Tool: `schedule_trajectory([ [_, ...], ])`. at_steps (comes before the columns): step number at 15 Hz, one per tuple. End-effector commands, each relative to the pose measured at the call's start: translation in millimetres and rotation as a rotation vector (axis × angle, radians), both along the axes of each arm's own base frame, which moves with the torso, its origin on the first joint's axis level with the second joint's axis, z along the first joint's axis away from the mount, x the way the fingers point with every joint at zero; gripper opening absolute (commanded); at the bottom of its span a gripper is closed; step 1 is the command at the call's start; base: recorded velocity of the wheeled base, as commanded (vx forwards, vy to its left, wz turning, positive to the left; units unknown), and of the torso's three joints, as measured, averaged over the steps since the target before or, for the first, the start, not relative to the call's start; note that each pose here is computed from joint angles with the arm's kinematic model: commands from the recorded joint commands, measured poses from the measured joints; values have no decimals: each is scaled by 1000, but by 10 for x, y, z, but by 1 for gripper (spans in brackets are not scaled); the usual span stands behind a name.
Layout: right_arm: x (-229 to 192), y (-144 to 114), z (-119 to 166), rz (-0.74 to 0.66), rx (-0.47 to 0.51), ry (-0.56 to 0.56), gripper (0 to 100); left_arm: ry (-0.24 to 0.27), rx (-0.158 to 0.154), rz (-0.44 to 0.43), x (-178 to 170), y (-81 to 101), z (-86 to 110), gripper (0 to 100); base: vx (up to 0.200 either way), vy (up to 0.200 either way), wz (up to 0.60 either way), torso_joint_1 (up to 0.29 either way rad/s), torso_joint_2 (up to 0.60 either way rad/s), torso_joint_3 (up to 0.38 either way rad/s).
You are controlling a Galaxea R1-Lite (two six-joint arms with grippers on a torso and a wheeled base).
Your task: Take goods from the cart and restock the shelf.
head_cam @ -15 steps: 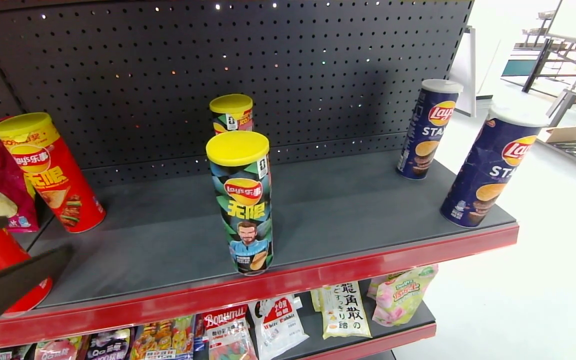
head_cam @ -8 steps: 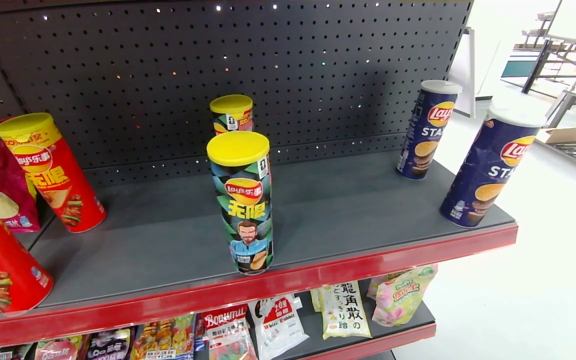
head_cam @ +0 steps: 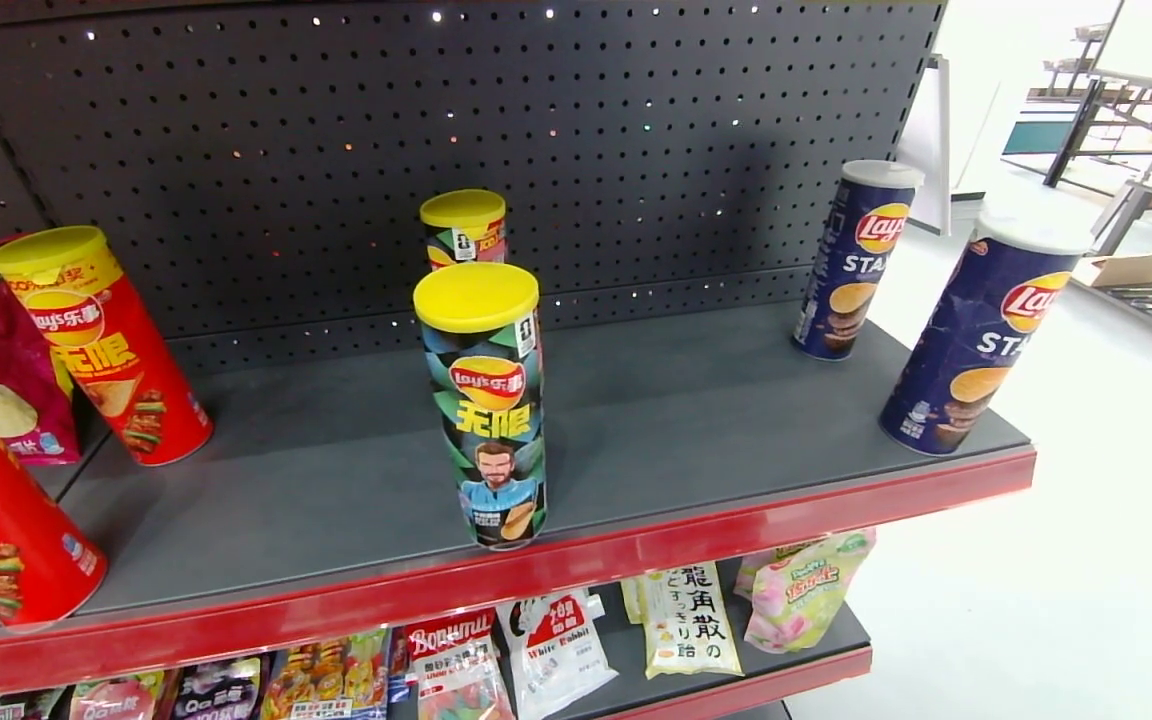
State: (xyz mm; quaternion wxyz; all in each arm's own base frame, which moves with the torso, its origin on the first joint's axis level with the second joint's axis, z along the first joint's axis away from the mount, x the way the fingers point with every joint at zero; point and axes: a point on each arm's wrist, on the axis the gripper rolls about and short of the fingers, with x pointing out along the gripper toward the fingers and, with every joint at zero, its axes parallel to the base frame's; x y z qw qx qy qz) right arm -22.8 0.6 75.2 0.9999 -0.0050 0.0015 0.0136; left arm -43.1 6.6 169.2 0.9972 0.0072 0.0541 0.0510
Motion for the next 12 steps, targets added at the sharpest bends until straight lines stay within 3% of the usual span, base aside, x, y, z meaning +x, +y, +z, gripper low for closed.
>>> schedule_trajectory([
  [1, 0, 0, 1, 0, 2, -2, 100, -44, -1, -18, -105, 8, -188, 100, 0, 0, 600, -2, -2, 2],
  [4, 0, 0, 1, 0, 1, -2, 100, -47, -3, -20, -113, 8, -201, 100, 0, 0, 600, 1, -2, 4],
  [10, 0, 0, 1, 0, 5, -2, 100, -9, -1, -20, -58, 4, -313, 100, 0, 0, 0, 0, 0, 0],
  [12, 0, 0, 1, 0, 7, -1, 100, -11, -47, -81, 37, -17, -440, 100, 0, 0, 0, 0, 0, 0],
])
